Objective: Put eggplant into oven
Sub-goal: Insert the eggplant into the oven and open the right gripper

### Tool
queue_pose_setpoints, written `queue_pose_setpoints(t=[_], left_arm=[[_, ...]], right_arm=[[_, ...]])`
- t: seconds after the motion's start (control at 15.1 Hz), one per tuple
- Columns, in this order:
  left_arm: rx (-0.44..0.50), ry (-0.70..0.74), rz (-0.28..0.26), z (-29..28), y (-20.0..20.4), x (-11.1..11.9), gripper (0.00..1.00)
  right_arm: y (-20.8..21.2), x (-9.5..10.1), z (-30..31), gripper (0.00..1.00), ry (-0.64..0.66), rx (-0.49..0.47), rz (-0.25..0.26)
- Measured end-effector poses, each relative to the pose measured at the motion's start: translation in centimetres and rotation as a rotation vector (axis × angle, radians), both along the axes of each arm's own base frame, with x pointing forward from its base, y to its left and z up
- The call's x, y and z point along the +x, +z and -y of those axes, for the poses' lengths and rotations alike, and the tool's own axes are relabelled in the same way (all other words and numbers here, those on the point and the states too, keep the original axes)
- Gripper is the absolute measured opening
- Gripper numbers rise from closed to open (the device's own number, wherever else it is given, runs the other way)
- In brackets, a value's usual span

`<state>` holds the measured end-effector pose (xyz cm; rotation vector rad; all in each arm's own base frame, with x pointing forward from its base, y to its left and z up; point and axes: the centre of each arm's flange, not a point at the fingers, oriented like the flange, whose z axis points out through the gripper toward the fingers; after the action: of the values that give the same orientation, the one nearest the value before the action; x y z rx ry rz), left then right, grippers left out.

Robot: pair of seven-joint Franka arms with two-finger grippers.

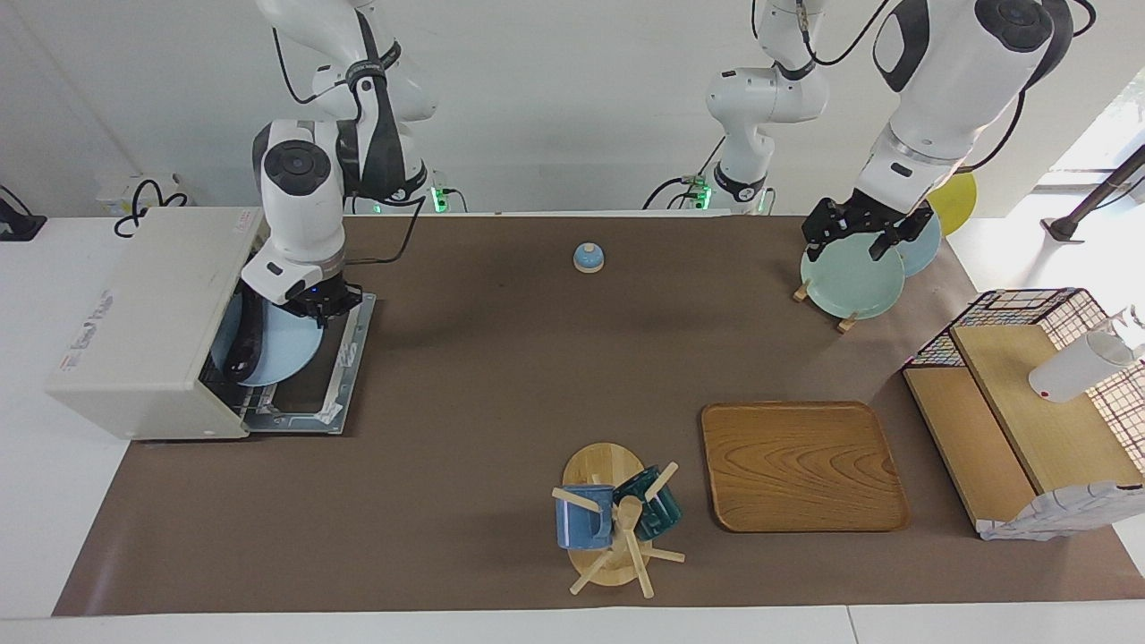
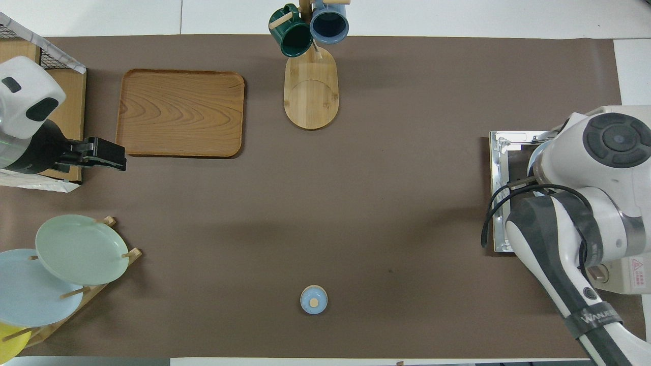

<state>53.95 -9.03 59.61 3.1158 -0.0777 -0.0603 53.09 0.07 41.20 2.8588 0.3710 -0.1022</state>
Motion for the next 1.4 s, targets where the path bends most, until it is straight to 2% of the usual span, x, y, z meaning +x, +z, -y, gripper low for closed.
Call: queue_pose_setpoints(t=[0.2,0.73,1.06,1.26,1.4], left_arm=[[0.0,0.004,0.0,-0.2,0.0,0.0,1.0],[0.0,0.003,0.0,-0.2,0.0,0.0,1.0],[0.0,0.003,0.0,-0.2,0.0,0.0,1.0],[0.0,0.003,0.0,-0.2,0.0,0.0,1.0],[0.0,0.003,0.0,-0.2,0.0,0.0,1.0]], right_arm=[[-0.3,-0.2,2.7,0.03,0.04,0.007,-0.007],[-2.6,-1.1,2.4,0.03,0.029,0.017,-0.001],[-2.7,-1.2,3.1,0.24,0.016,0.017,-0.003],[-2.3,-1.0,2.8,0.28,0.005,0.035,0.0],[-0.8,-0.5,1.5,0.28,-0.014,0.072,-0.014]])
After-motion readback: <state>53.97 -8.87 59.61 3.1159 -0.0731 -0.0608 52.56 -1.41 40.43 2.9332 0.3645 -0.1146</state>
